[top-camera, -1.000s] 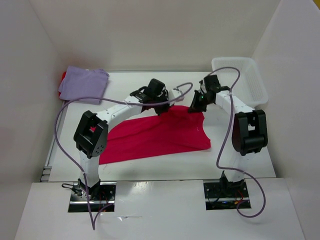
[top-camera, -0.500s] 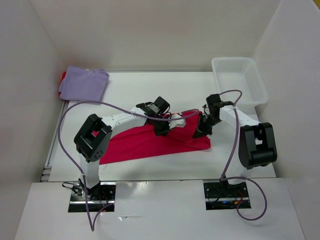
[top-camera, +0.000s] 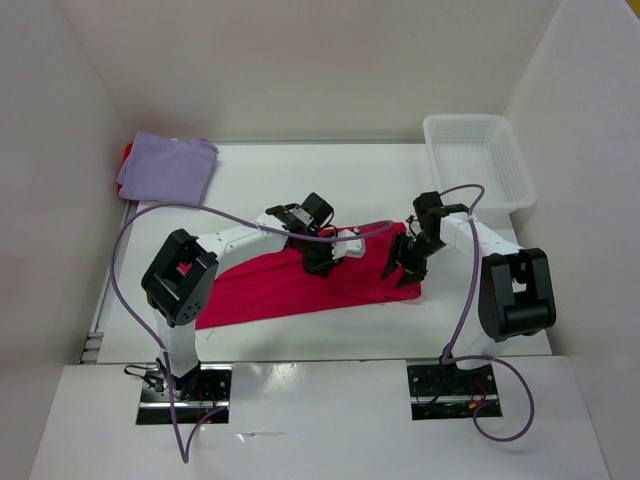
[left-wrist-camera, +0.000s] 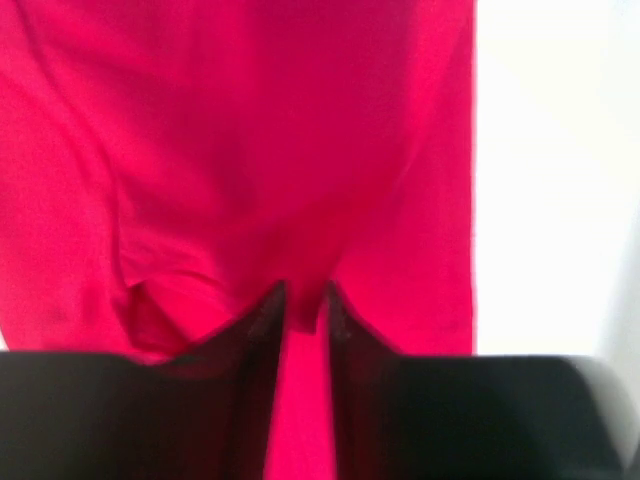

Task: Fold and stack the t-shirts
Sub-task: Fold the other side of the tshirt into a rectangle, then rotate the tshirt 90 degrees

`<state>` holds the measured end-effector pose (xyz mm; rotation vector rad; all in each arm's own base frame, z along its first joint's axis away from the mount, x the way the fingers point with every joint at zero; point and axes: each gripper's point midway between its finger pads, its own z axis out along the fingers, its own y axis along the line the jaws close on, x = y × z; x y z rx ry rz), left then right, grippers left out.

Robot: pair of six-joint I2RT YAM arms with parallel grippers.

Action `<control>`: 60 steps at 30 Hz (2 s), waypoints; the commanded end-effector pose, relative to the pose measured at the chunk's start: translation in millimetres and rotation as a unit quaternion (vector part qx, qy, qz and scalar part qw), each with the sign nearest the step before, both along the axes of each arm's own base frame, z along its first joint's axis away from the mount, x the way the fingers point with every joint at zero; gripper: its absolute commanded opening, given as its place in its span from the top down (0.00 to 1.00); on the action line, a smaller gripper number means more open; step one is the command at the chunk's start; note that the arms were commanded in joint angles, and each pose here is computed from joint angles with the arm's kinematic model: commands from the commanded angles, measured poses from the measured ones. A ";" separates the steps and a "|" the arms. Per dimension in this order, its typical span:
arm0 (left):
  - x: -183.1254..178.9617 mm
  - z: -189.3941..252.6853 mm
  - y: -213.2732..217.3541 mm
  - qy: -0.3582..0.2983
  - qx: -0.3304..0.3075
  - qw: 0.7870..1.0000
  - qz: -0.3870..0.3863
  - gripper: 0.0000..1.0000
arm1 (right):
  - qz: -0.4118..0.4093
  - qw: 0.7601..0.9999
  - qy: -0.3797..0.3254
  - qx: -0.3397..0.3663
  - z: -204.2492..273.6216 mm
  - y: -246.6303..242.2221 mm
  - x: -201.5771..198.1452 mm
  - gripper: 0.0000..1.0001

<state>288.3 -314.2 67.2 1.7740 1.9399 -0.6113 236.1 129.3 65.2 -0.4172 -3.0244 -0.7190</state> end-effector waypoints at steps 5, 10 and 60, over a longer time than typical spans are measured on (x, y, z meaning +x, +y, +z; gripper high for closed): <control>-25.7 -10.0 -0.4 0.014 0.022 0.999 -0.028 0.50 | -0.034 0.994 -0.101 -0.035 35.6 -8.9 45.2 0.45; -8.4 13.2 0.1 -0.009 0.017 1.000 0.003 0.45 | -0.075 0.977 -0.183 -0.083 44.4 -27.0 120.5 0.58; 24.2 -38.5 376.0 0.048 0.245 0.842 0.478 0.41 | -0.032 0.937 -0.308 -0.161 61.1 -30.7 285.4 0.52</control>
